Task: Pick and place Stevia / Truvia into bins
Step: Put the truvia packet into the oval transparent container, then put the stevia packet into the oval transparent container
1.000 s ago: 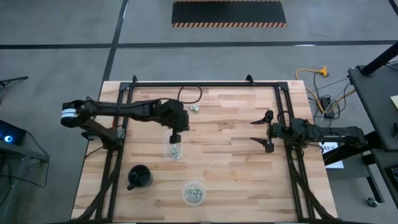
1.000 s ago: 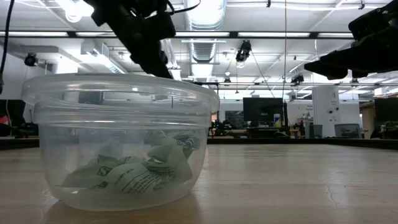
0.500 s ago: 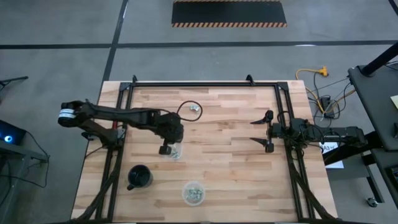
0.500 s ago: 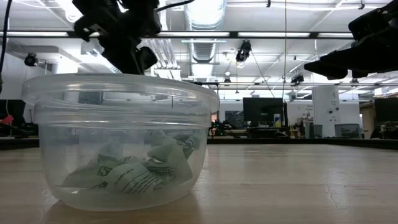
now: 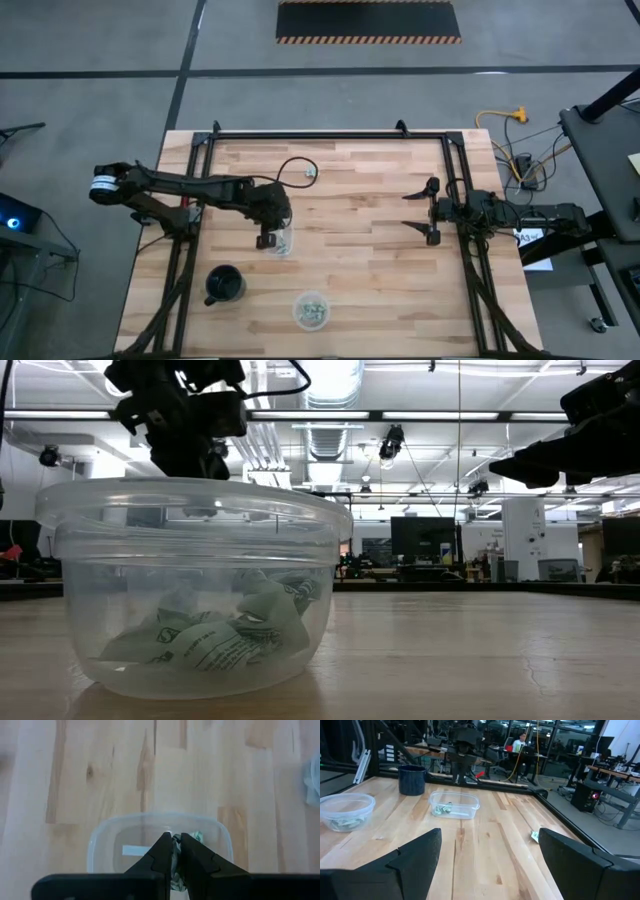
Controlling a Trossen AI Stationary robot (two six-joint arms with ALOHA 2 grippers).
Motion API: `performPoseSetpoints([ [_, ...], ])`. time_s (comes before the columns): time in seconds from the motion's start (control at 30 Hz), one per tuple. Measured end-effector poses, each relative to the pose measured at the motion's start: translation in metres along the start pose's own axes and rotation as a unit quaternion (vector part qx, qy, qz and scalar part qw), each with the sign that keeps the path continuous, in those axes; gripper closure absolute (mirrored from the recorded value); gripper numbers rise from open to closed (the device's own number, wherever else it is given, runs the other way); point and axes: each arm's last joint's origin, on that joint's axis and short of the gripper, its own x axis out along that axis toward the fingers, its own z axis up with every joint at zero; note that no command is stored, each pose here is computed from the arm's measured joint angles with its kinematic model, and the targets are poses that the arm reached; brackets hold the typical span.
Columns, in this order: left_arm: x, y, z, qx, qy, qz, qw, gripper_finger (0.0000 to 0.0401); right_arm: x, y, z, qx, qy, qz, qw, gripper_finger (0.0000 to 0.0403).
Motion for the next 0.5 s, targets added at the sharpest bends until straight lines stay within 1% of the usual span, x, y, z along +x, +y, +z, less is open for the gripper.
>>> performPoseSetpoints([
  [0.13,0.002,0.001,0.002,0.001,-0.016,0.015,1.000,0.0384,0.000,0.000,0.000,0.000,0.000,0.000,1.000,0.0078],
  [0.27,0.005,0.002,-0.003,0.024,-0.007,0.023,0.999,0.0381,0.000,0.000,0.000,0.000,0.000,0.000,1.000,0.0078],
  [0.4,0.009,0.004,-0.009,0.023,0.007,0.029,0.999,0.0366,0.000,0.000,0.000,0.000,0.000,0.000,1.000,0.0078],
  [0.5,0.010,0.005,-0.012,0.022,0.016,0.030,0.999,0.0347,0.000,0.000,0.000,0.000,0.000,0.000,1.000,0.0078],
])
